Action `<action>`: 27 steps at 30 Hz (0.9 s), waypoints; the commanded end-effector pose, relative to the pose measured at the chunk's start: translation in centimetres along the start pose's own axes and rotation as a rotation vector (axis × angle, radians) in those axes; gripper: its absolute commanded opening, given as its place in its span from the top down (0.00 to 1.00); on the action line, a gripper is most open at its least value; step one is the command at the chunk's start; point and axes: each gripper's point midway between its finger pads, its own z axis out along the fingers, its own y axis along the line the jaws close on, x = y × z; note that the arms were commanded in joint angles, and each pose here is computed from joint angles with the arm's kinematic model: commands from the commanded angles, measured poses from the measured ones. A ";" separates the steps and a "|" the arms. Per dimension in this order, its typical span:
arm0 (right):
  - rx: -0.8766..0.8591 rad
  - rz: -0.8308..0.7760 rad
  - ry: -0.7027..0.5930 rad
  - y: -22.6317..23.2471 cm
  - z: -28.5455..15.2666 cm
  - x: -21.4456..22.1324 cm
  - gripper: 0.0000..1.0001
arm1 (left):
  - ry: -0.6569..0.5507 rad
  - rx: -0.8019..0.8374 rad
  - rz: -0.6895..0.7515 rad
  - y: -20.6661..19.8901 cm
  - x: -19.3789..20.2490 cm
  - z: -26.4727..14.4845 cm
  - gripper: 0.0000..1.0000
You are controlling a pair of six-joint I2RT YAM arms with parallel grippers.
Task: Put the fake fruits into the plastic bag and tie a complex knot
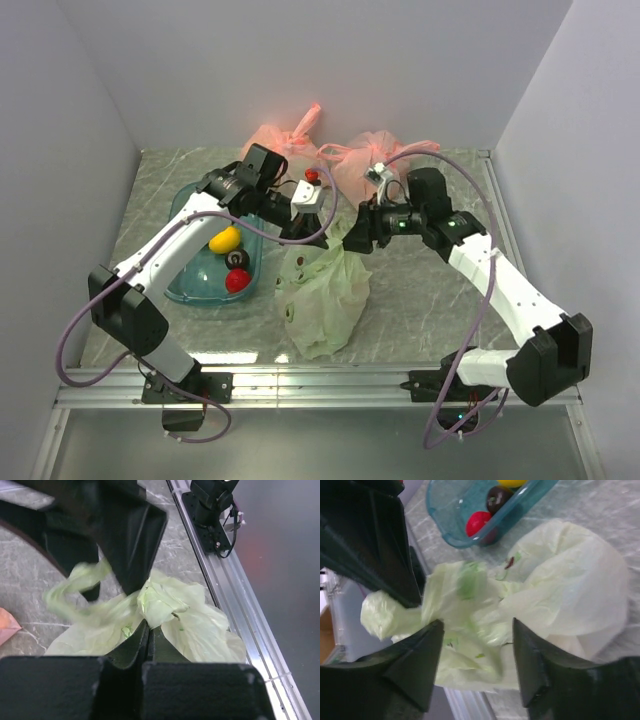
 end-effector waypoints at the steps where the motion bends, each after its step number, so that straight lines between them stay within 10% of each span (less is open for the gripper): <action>1: 0.032 -0.088 -0.035 0.4 -2.9 -0.3 0.30 | -0.056 0.016 0.038 0.1 -1.9 0.0 1.00; 8: 0.014 -0.057 0.002 1.4 -4.4 0.7 0.17 | -0.068 0.011 0.027 0.3 -2.1 0.1 1.00; 27: -0.094 -0.023 -0.039 2.3 0.2 -0.9 0.21 | -0.069 0.091 0.055 -2.1 -2.6 1.0 1.00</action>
